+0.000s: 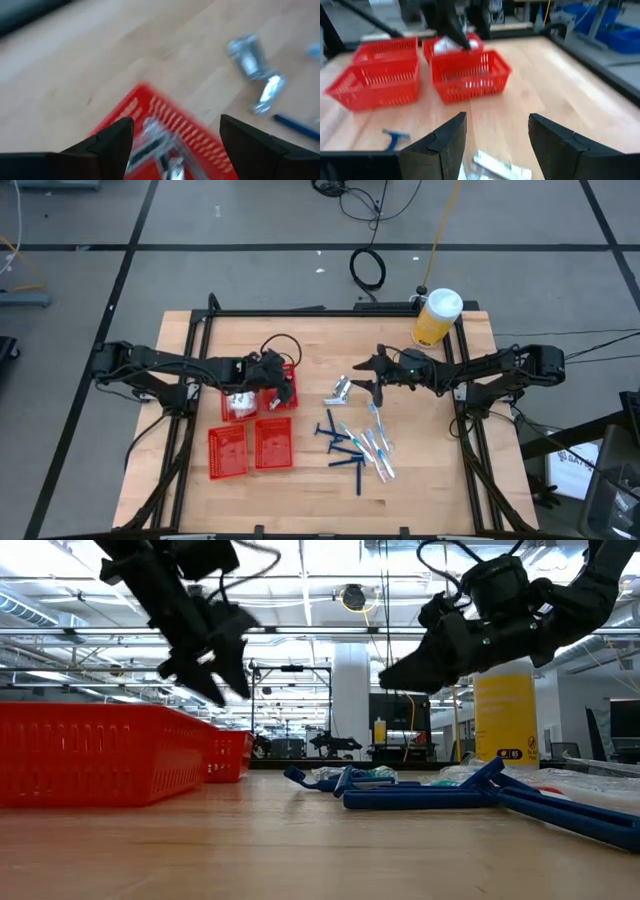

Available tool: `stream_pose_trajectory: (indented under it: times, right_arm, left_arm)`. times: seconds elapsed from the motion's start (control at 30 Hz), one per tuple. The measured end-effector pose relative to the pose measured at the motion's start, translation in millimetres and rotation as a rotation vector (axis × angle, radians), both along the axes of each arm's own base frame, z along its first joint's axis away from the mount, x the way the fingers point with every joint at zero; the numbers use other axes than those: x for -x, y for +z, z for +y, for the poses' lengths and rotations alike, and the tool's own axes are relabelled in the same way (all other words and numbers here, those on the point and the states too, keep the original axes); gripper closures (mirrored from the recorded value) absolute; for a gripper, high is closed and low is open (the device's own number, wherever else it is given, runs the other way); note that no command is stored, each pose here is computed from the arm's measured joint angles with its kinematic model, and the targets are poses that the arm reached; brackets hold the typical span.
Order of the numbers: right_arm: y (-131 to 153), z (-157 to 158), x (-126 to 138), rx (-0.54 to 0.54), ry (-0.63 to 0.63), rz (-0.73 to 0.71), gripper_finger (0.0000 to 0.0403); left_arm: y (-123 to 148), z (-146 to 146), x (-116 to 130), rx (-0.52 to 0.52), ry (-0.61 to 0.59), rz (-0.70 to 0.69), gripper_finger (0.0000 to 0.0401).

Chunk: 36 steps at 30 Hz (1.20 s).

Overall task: Pick & Place Travel size toiletries
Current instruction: Put the silver nail cutter into the top right red basket

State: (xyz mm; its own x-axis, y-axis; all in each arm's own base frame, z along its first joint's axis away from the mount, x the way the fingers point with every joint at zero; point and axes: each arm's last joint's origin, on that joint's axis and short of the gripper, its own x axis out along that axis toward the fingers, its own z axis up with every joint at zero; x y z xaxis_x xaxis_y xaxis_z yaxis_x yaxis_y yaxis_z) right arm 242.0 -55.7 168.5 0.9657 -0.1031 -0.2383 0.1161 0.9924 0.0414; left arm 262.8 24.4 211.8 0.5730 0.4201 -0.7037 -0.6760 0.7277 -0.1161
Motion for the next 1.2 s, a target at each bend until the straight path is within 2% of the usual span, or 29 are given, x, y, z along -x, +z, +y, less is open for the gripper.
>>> stream_pose_trajectory:
  times: [0.13,0.27,0.33,0.47,0.57,0.77,1.07,1.2]
  right_arm:
    - [-2,-2,-7,-0.001,0.005,0.113,0.0202]
    - [-12,-4,-17,-0.005,0.007,0.183,0.0202]
    - [-21,-6,-22,0.001,0.011,0.226,0.0202]
    - [-44,-13,-37,0.116,-0.049,0.383,0.0202]
    - [-58,-15,-47,0.116,-0.033,0.475,0.0202]
    - [-66,-17,-58,0.107,-0.022,0.53,0.021]
    - [-53,-10,-41,0.045,-0.006,0.661,0.0225]
    - [-49,-2,-36,-0.035,0.075,0.678,0.0235]
  left_arm:
    - [18,2,-9,-0.126,-0.118,-0.12,0.0122]
    - [36,15,-11,-0.21,-0.183,-0.231,0.0134]
    - [42,24,-11,-0.224,-0.218,-0.276,0.0139]
    - [56,41,-15,-0.266,-0.342,-0.433,0.0146]
    - [63,51,-14,-0.286,-0.402,-0.507,0.0145]
    - [62,65,-10,-0.278,-0.377,-0.504,0.0147]
    - [58,66,-9,-0.305,-0.402,-0.45,0.0147]
    - [58,66,-9,-0.31,-0.409,-0.437,0.0146]
